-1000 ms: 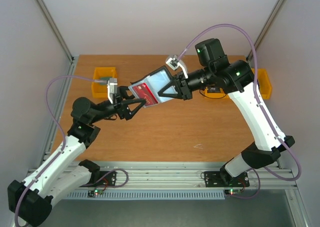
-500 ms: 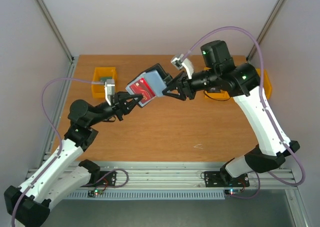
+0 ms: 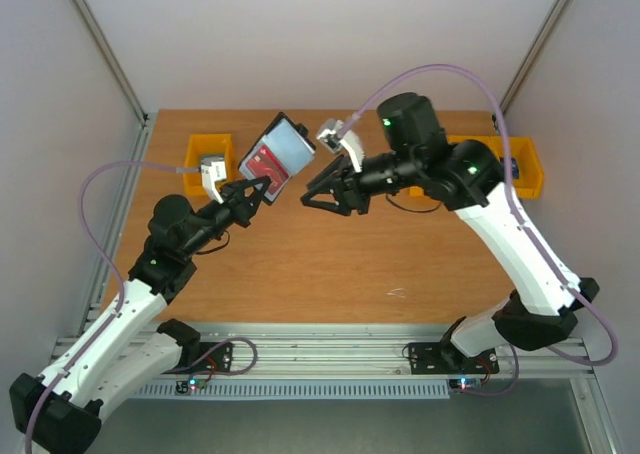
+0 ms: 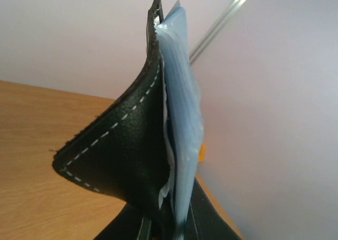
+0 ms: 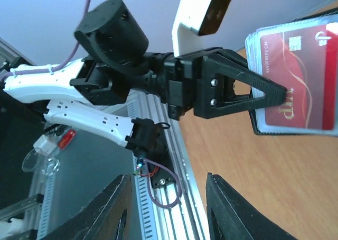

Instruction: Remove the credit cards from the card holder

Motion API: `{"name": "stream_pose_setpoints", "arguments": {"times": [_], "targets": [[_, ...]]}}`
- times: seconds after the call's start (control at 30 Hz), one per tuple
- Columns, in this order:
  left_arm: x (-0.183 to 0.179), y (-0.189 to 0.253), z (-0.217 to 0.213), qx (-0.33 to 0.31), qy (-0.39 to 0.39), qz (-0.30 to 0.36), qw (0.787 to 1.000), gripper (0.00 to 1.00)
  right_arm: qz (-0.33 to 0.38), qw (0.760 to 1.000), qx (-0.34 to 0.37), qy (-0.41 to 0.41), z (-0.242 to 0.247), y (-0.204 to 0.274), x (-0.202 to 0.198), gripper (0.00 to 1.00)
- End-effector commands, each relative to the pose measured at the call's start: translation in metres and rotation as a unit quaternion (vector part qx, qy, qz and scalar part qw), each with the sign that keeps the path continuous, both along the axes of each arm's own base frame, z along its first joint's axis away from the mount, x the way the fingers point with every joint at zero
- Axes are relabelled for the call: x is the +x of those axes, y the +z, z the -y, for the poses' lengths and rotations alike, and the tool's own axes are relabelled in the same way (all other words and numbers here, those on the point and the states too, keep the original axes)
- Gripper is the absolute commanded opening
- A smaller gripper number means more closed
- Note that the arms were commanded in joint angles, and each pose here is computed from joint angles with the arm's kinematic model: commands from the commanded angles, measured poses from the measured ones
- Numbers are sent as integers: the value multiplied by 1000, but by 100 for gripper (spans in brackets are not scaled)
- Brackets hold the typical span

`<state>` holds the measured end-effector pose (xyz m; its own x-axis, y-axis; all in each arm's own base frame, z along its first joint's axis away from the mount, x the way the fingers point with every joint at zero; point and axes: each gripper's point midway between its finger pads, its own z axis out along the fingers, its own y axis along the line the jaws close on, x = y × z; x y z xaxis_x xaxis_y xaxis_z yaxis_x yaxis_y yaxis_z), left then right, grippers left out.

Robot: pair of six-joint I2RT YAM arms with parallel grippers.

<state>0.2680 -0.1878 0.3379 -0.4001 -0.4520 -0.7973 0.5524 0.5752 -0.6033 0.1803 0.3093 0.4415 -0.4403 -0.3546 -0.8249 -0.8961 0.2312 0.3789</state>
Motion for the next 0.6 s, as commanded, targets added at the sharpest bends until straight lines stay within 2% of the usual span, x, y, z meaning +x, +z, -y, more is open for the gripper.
{"name": "stream_pose_setpoints", "arguments": {"times": [0.0, 0.1, 0.27, 0.57], "targets": [[-26, 45, 15, -50, -81, 75, 993, 0, -26, 998, 48, 27, -32, 0, 8, 37], [-40, 56, 22, -59, -122, 98, 986, 0, -31, 999, 43, -3, -38, -11, 26, 36], [-73, 78, 30, -67, -200, 155, 965, 0, -55, 997, 25, -40, -32, -25, 48, 29], [-95, 90, 34, -63, -247, 200, 946, 0, -74, 996, 41, -37, -27, -27, 51, 26]]}}
